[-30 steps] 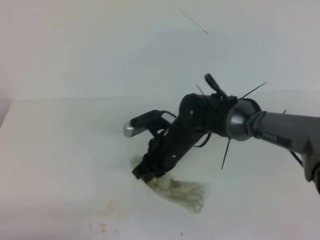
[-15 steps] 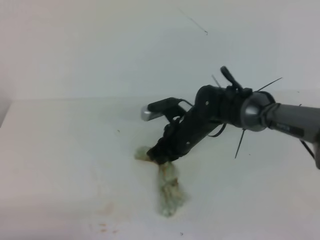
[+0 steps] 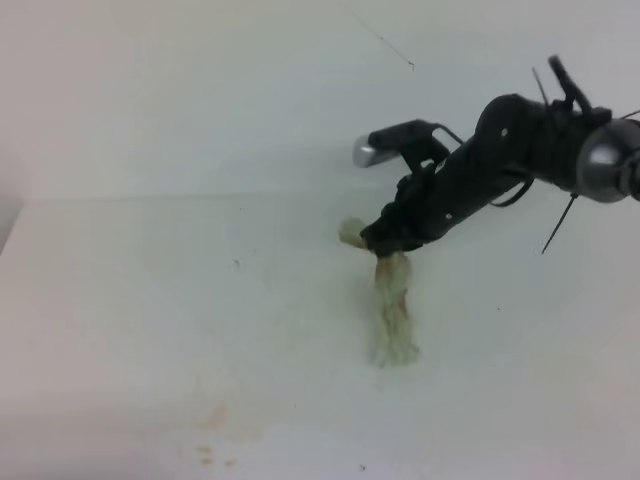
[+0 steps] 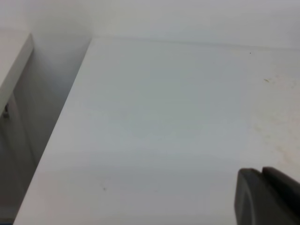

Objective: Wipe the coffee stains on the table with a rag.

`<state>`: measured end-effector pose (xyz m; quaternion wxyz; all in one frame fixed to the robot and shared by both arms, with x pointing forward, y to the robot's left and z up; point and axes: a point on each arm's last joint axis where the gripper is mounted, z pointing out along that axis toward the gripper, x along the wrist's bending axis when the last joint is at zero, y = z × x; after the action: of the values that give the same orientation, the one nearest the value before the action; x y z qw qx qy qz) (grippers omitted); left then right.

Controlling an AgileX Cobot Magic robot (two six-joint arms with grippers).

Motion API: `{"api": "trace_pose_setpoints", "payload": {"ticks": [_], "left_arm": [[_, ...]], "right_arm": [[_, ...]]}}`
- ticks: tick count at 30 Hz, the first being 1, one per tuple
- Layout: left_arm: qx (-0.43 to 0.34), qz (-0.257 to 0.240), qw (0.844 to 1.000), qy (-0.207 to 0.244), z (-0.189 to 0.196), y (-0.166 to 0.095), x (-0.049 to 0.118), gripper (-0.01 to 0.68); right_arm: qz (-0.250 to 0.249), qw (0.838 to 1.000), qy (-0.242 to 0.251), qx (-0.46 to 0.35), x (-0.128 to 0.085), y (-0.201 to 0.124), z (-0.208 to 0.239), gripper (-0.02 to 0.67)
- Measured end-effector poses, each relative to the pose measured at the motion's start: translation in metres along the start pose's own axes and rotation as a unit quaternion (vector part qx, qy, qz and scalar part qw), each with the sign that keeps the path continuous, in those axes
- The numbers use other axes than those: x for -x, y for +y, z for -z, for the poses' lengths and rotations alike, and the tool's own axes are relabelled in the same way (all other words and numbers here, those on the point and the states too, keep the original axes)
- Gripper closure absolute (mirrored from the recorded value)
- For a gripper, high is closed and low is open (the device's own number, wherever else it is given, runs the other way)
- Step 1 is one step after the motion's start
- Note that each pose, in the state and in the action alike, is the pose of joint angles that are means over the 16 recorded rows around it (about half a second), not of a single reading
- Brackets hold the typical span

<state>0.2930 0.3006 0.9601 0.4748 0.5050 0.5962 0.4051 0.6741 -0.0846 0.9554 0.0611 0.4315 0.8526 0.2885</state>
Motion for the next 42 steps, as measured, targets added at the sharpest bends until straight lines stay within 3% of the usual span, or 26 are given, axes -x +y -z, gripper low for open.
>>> {"api": "trace_pose_setpoints", "payload": {"ticks": [7, 16, 33, 37, 42], "left_arm": [[0.0, 0.0, 1.0, 0.0, 0.0, 0.0, 0.0, 0.675], [0.0, -0.001, 1.0, 0.0, 0.0, 0.0, 0.0, 0.675], [0.0, -0.001, 1.0, 0.0, 0.0, 0.0, 0.0, 0.675], [0.0, -0.001, 1.0, 0.0, 0.0, 0.0, 0.0, 0.675], [0.0, -0.001, 1.0, 0.0, 0.0, 0.0, 0.0, 0.675]], "right_arm": [[0.01, 0.998, -0.026, 0.051, 0.006, 0.002, 0.055, 0.647], [-0.036, 0.994, -0.057, 0.08, 0.022, -0.035, 0.101, 0.649], [-0.101, 0.993, -0.062, 0.017, 0.044, -0.084, 0.057, 0.638], [-0.103, 0.992, -0.068, 0.014, 0.048, -0.088, 0.046, 0.579], [-0.095, 0.993, -0.074, 0.015, 0.052, -0.089, 0.04, 0.43]]}}
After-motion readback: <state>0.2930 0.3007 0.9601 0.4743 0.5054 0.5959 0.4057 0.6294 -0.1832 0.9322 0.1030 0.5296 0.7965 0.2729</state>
